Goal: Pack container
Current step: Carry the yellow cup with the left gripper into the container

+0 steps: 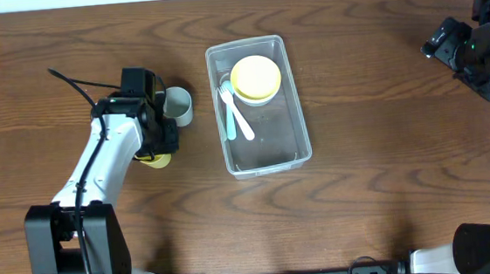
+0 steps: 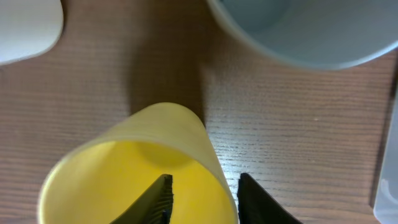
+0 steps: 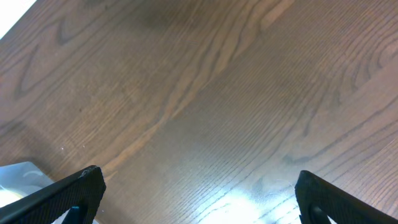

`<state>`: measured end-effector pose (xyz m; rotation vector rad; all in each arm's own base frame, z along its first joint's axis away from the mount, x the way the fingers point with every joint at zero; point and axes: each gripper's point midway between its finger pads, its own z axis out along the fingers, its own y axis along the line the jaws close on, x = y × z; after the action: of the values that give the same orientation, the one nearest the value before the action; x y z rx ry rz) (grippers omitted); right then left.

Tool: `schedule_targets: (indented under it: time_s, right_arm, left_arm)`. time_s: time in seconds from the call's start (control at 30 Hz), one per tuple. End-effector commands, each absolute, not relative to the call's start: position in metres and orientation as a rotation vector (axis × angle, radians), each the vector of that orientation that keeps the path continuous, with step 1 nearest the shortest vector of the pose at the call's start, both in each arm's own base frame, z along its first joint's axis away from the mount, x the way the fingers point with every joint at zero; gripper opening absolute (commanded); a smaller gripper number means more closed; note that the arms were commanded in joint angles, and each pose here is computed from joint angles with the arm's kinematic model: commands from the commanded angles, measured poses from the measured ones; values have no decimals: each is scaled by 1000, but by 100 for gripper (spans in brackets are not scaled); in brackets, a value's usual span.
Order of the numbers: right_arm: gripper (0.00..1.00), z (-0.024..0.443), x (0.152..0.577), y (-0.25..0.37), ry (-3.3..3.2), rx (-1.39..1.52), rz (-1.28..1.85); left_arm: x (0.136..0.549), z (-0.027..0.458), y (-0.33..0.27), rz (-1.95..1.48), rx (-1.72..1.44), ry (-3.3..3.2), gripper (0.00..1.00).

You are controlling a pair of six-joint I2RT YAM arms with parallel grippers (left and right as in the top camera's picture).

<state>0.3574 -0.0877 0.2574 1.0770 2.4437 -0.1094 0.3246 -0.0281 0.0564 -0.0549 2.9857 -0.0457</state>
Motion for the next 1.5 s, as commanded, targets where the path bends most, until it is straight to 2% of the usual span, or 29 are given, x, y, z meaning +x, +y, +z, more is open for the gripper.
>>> schedule_targets:
  time_s: [0.0, 0.1, 0.13, 0.3, 0.43, 0.73, 0.9, 1.03, 1.2, 1.47]
  right_arm:
    - [99, 255, 357, -90, 2439, 1100, -114]
    - [99, 255, 357, -90, 2439, 1101, -114]
    - [99, 255, 357, -90, 2439, 1101, -114]
    - [99, 255, 357, -90, 2439, 1101, -114]
    - [99, 255, 357, -90, 2439, 1100, -114]
    - [99, 255, 357, -90, 2439, 1101, -114]
    - [99, 255, 357, -90, 2439, 1100, -114]
    - [99, 255, 357, -90, 2439, 1100, -114]
    - [99, 255, 357, -90, 2439, 1101, -114]
    - [99, 255, 357, -90, 2439, 1100, -114]
  left_arm:
    - [323, 53, -24, -19, -47, 2993, 24]
    - [323, 53, -24, -19, -53, 2993, 7]
    - [323, 53, -24, -20, -66, 2993, 6]
    - [323, 61, -25, -35, -112, 2973, 6]
    - [325, 88, -31, -63, -94, 2912, 6]
    - [314, 210, -89, -177, 169, 2528, 6]
    - [311, 248, -135, -288, 297, 2351, 6]
    - [324, 246, -171, -338, 379, 2298, 6]
    - [340, 218, -214, -382, 441, 2315, 6]
    - [339, 168, -267, -404, 583, 2366, 6]
